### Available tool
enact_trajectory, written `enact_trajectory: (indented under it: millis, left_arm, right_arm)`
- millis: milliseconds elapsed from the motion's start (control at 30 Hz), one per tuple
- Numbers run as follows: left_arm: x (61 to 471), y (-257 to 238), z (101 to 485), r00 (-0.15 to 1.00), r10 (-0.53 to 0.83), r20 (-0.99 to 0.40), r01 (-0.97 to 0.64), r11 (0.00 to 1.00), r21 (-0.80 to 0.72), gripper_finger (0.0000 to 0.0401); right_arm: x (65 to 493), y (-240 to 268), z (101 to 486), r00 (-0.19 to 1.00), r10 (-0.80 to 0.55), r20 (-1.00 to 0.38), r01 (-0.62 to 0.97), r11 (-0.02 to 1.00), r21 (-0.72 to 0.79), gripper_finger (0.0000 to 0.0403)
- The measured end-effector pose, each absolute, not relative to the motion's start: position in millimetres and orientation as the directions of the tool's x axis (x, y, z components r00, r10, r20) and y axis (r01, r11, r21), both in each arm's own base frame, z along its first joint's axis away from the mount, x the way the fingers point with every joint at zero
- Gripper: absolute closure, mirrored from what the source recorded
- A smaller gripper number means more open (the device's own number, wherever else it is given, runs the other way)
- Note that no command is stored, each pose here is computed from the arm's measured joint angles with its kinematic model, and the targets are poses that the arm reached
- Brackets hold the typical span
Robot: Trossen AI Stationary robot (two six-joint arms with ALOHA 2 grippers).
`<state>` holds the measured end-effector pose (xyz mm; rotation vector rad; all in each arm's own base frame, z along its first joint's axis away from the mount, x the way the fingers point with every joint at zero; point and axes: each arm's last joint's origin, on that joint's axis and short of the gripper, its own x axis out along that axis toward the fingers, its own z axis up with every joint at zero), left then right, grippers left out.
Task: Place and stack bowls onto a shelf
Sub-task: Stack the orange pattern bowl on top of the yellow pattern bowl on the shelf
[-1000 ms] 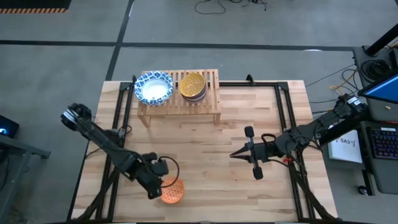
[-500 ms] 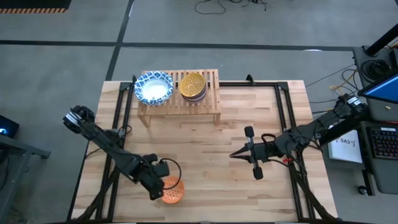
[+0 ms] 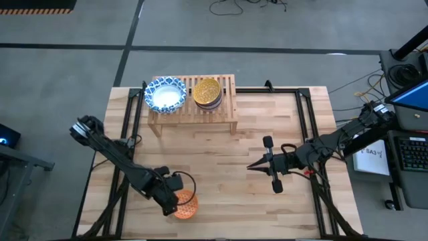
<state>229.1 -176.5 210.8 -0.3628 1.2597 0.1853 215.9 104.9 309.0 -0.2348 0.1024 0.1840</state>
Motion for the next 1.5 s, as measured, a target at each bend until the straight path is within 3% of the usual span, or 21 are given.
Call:
enact_trajectory:
  millis: [267,600,833,1267,1500]
  left_arm:
    - [234,-180,193,0.25,-0.022,-0.968,-0.312,0.945,-0.101,0.0191]
    - [237,-183,182,0.214,-0.006,-0.977,-0.307,0.949,-0.074,0.0198]
    - [237,-183,182,0.213,-0.007,-0.977,-0.309,0.948,-0.074,0.0247]
    - [237,-182,182,0.214,-0.006,-0.977,-0.315,0.946,-0.075,0.039]
    - [237,-182,182,0.22,-0.002,-0.976,-0.312,0.948,-0.072,0.0397]
  right_arm:
    - [216,105,309,0.978,0.169,-0.123,-0.193,0.955,-0.224,0.0394]
    - [216,105,309,0.978,0.169,-0.125,-0.193,0.955,-0.224,0.0394]
    - [216,105,308,0.978,0.169,-0.125,-0.193,0.955,-0.223,0.0394]
    - [216,105,308,0.978,0.168,-0.126,-0.193,0.956,-0.223,0.0394]
    - [216,105,308,0.977,0.168,-0.129,-0.194,0.955,-0.223,0.0394]
